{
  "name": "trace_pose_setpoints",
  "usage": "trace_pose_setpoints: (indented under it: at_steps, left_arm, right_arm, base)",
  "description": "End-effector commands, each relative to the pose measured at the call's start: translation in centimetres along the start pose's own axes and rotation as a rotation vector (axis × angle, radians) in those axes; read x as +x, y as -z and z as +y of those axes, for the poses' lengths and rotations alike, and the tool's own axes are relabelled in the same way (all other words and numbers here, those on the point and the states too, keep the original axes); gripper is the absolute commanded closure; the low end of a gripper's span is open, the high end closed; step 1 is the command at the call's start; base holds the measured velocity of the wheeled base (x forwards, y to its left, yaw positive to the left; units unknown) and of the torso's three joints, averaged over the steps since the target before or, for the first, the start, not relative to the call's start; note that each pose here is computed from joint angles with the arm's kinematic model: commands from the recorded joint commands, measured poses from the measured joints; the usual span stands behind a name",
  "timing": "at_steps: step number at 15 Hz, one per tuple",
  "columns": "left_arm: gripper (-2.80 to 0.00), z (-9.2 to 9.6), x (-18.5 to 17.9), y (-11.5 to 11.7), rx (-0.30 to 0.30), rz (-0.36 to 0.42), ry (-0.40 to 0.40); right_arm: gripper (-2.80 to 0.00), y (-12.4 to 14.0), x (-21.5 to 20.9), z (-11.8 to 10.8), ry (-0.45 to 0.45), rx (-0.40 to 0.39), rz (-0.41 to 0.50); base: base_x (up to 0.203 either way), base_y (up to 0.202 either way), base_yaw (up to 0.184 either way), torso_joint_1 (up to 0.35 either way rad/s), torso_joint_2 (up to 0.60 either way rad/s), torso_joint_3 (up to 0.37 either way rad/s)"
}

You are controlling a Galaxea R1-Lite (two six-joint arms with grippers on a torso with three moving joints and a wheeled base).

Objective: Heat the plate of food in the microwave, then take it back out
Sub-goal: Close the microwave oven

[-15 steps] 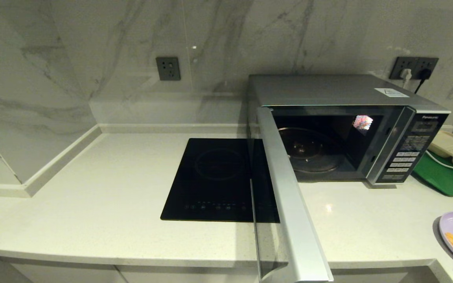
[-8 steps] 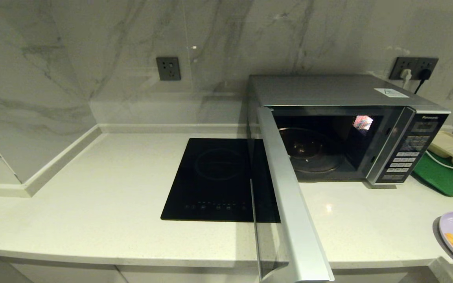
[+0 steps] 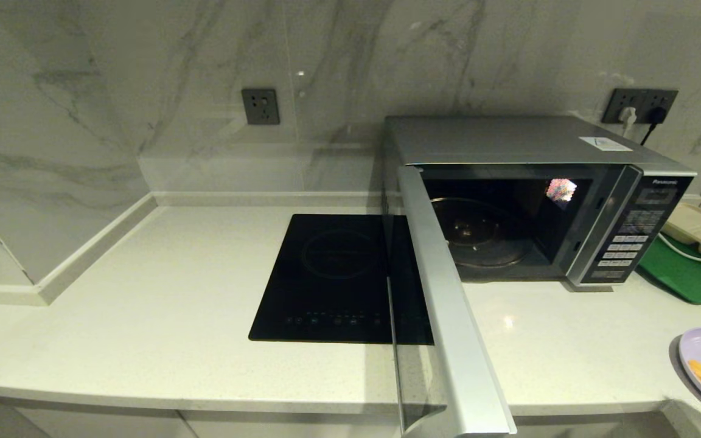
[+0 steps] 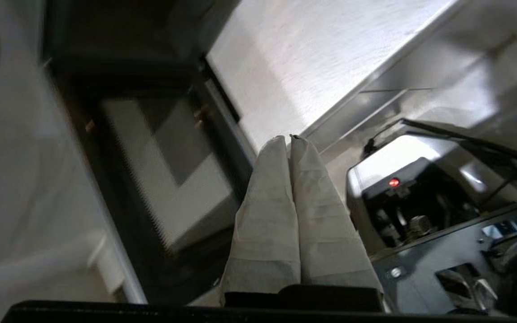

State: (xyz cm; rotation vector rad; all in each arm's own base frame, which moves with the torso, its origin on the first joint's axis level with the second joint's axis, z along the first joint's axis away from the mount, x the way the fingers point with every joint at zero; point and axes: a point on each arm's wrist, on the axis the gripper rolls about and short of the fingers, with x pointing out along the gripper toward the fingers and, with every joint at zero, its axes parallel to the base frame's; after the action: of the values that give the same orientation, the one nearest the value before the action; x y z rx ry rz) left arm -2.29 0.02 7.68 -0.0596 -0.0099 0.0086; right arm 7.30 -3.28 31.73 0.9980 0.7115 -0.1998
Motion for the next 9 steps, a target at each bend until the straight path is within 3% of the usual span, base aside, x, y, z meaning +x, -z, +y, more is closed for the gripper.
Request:
trace_pose_setpoints:
  at_steps: [1, 5, 6, 9]
  left_arm:
    - [0.00, 0.0, 0.0, 0.0, 0.000, -0.001, 0.000]
    - [0.00, 0.0, 0.0, 0.0, 0.000, -0.001, 0.000]
    - [0.00, 0.0, 0.0, 0.0, 0.000, -0.001, 0.000]
    - [0.00, 0.0, 0.0, 0.0, 0.000, -0.001, 0.000]
  right_arm:
    - [0.00, 0.5, -1.4, 2.3, -0.090, -0.072, 0.057]
    - [0.00, 1.3, -1.1, 5.4, -0.147, -0.220, 0.238]
    - [0.00, 1.5, -0.5, 6.5, -0.126, -0.268, 0.263]
    - [0.00, 2.5, 3.7, 10.6, 0.028, -0.400, 0.214]
  base:
    - [0.000, 0.000, 0.000, 0.000, 0.00, 0.000]
    - [0.000, 0.000, 0.000, 0.000, 0.00, 0.000]
    - [0.000, 0.000, 0.000, 0.000, 0.00, 0.000]
    - [0.000, 0.000, 0.000, 0.000, 0.00, 0.000]
